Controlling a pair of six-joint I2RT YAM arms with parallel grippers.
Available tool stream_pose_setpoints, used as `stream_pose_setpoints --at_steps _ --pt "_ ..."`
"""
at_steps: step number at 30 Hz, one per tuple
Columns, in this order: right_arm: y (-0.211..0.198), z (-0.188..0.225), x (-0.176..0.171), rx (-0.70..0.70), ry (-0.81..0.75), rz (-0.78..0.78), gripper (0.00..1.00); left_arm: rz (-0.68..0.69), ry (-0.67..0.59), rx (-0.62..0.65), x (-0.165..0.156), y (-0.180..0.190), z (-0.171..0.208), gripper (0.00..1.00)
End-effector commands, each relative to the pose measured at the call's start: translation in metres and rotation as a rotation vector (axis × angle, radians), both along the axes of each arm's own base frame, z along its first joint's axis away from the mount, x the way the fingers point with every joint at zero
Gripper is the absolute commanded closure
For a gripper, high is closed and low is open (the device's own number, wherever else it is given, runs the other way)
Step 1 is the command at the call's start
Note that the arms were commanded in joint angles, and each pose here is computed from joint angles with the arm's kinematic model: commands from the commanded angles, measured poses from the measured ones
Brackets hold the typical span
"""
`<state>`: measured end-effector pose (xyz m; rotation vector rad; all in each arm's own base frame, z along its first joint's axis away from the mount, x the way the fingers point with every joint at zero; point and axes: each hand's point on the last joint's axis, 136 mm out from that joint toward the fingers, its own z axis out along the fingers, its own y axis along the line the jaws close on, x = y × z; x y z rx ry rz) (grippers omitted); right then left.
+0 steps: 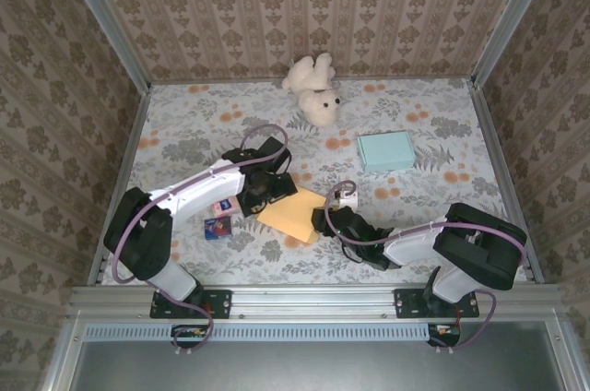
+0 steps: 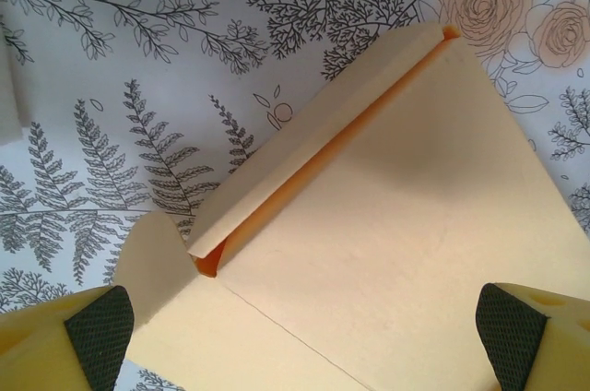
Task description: Fold the paper box
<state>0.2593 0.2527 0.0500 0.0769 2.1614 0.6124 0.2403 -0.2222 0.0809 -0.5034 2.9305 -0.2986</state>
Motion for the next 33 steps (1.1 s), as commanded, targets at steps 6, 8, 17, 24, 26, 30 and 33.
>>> stream_pose_setpoints --at_steps 6,8,17,24,26,30,33 --pt "-0.009 -0.013 0.0 -0.054 0.031 -0.004 0.49 -0.042 0.067 0.068 -0.015 0.014 -0.022 0.0" --pt "-0.008 -0.013 0.0 -0.055 0.031 -0.002 0.49 -0.048 0.074 0.058 -0.016 0.012 -0.024 0.0" --pt "-0.008 -0.012 0.0 -0.054 0.029 0.001 0.49 -0.041 0.104 0.024 -0.023 0.003 -0.037 0.0" --pt "-0.009 -0.013 0.001 -0.062 0.029 0.0 0.49 -0.034 0.128 -0.005 -0.03 -0.001 -0.045 0.01" --pt "-0.008 -0.013 0.003 -0.063 0.03 0.004 0.49 -0.031 0.125 -0.008 -0.03 -0.001 -0.044 0.01" --pt "-0.005 -0.013 0.006 -0.065 0.036 0.011 0.49 -0.021 0.12 -0.021 -0.031 -0.003 -0.044 0.02" --pt "-0.004 -0.015 0.007 -0.07 0.039 0.013 0.49 -0.016 0.123 -0.024 -0.032 -0.003 -0.046 0.02"
